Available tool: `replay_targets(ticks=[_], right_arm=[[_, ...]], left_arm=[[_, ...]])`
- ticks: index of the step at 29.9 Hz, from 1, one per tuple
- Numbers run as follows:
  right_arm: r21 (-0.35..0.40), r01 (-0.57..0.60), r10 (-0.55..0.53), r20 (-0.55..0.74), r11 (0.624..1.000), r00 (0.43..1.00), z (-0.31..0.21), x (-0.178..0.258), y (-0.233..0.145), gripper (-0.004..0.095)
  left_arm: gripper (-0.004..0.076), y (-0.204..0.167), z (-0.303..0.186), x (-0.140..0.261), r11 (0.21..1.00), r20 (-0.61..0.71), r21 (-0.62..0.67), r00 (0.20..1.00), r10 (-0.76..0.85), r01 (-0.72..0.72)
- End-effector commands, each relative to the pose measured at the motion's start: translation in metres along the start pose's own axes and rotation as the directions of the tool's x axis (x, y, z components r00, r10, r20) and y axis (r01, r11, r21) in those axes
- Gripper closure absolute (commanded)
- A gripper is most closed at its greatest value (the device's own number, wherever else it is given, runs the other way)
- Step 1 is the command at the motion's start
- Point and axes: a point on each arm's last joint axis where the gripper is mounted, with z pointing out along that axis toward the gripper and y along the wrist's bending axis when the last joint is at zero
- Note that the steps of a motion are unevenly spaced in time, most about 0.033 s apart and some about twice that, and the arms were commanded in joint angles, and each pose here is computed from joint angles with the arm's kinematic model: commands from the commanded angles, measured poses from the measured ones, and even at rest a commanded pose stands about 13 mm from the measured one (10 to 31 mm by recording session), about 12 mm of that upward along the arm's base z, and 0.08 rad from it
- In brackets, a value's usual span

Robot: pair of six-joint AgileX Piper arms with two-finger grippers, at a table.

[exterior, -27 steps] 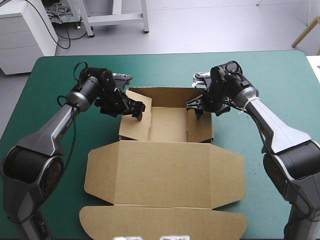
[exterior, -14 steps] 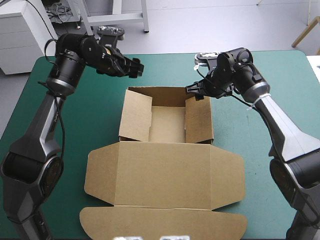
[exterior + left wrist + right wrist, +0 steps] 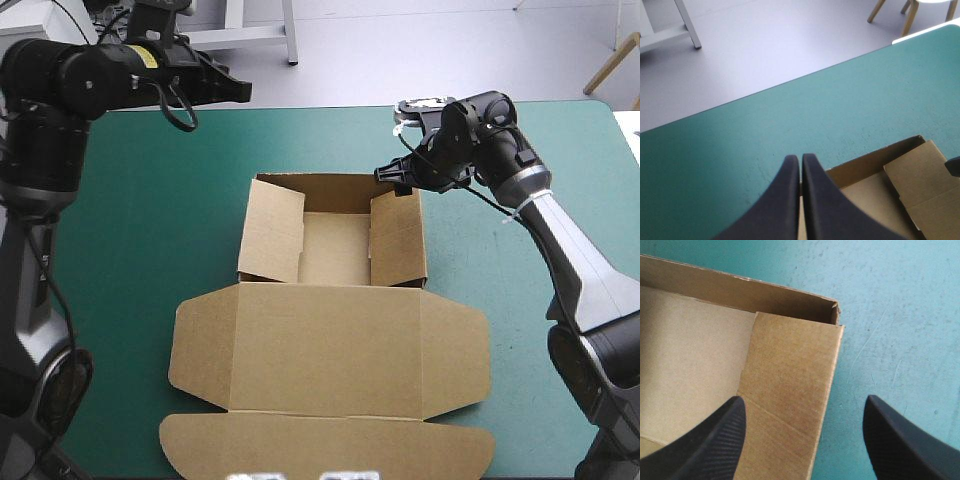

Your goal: Fold the box

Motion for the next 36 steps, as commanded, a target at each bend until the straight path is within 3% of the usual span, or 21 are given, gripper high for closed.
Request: replay_targets(ticks=[1, 7, 16, 21, 30, 36], right_arm=[[-0.004, 0.001, 0.0, 0.095, 1.0, 0.995, -0.029, -0.002, -0.002, 0.0287], [-0.009, -0.005, 0.006, 0.071, 1.0, 0.997, -0.023, 0.001, -0.002, 0.0287], [-0.003, -0.005, 0.005, 0.037, 1.0, 0.999, -0.012, 0.004, -0.003, 0.0287], [0.01, -0.001, 0.001, -0.043, 1.0, 0.999, 0.009, 0.015, -0.005, 0.0287], [-0.062, -0.062, 0.049, -0.194, 0.996, 0.98, 0.055, 0.029, 0.003, 0.0287], [-0.077, -0.069, 0.051, -0.208, 0.995, 0.977, 0.07, 0.029, 0.004, 0.0287]], left_arm=[[0.0734, -0.004, -0.059, 0.002, 0.998, 0.047, -0.034, 0.998, 0.048, -0.046], [0.0734, 0.0, -0.086, 0.045, 0.992, -0.071, -0.098, 0.994, 0.079, -0.086], [0.0734, 0.004, -0.097, 0.162, 0.985, -0.35, -0.122, 0.934, 0.069, -0.118], [0.0734, 0.004, -0.102, 0.23, 0.986, -0.457, -0.111, 0.887, 0.059, -0.123], [0.0734, 0.003, -0.115, 0.31, 0.987, -0.477, -0.11, 0.877, 0.053, -0.12], [0.0734, 0.002, -0.124, 0.344, 0.986, -0.453, -0.113, 0.89, 0.056, -0.12]])
